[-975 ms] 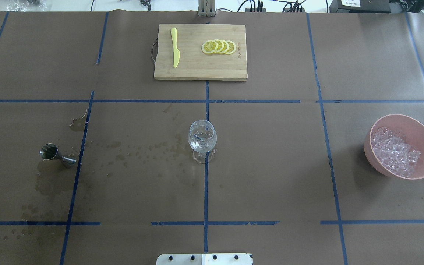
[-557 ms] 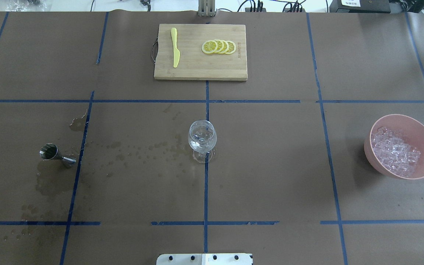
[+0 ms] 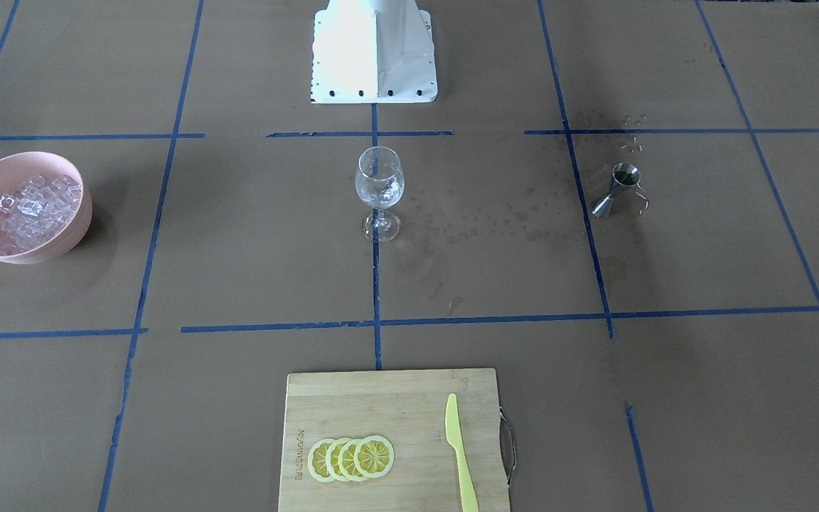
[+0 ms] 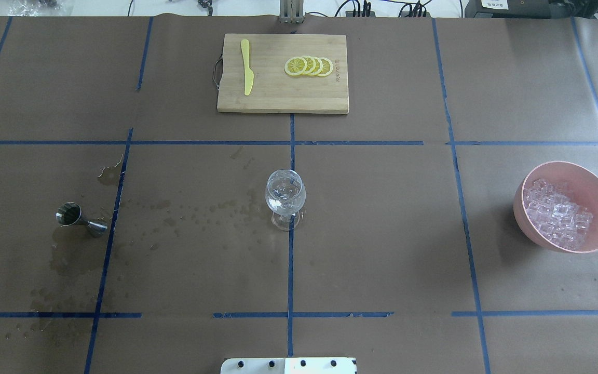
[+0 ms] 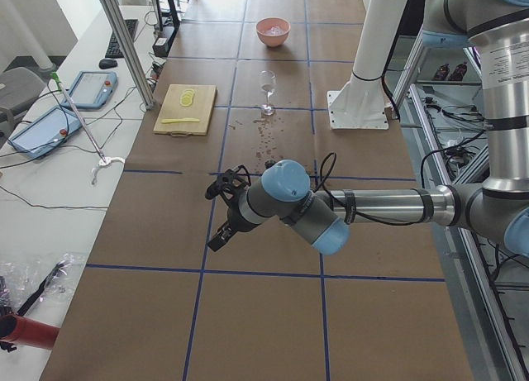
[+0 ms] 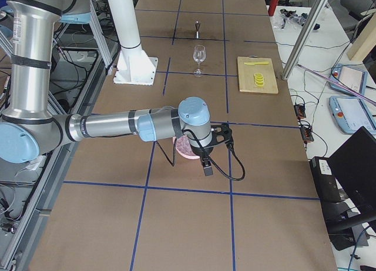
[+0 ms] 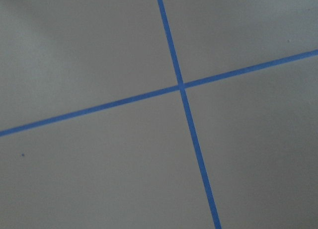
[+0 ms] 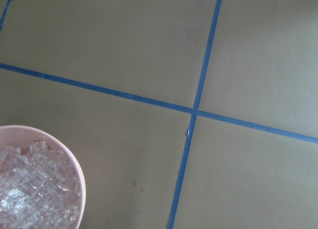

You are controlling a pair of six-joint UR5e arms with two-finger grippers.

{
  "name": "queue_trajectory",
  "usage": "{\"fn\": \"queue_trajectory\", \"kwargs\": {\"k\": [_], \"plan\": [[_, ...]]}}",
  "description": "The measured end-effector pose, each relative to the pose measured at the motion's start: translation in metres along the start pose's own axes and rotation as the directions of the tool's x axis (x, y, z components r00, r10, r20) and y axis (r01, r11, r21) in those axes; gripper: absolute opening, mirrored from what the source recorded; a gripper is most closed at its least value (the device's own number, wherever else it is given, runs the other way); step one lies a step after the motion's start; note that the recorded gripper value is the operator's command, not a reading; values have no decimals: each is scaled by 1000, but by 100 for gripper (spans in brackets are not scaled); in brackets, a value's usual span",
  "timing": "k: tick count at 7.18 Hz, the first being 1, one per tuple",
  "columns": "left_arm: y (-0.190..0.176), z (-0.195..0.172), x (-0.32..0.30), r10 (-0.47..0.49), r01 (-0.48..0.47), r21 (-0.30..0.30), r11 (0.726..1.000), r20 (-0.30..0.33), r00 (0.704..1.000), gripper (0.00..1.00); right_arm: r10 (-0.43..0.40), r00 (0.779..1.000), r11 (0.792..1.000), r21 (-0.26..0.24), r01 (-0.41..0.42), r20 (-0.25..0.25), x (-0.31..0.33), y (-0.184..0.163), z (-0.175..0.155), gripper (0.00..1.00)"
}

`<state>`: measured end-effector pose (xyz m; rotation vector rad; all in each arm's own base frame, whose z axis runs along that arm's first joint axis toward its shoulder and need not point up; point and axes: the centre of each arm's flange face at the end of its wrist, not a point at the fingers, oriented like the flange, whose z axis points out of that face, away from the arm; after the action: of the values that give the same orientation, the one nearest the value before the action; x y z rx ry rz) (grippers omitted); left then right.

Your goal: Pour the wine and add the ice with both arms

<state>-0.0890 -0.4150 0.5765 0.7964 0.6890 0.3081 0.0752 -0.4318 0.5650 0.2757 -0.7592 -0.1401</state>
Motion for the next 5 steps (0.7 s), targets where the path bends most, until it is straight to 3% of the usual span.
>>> {"fn": "queue_trajectory", "kwargs": {"k": [2, 5], "plan": [[-4, -4, 17, 16, -6, 154, 988, -60, 998, 100, -27, 999, 999, 30, 26, 18, -4, -4, -3, 100], [-53, 26, 96, -79, 104, 260, 960, -103, 991, 100, -44, 999, 998, 52, 43, 16, -5, -4, -3, 100]]}}
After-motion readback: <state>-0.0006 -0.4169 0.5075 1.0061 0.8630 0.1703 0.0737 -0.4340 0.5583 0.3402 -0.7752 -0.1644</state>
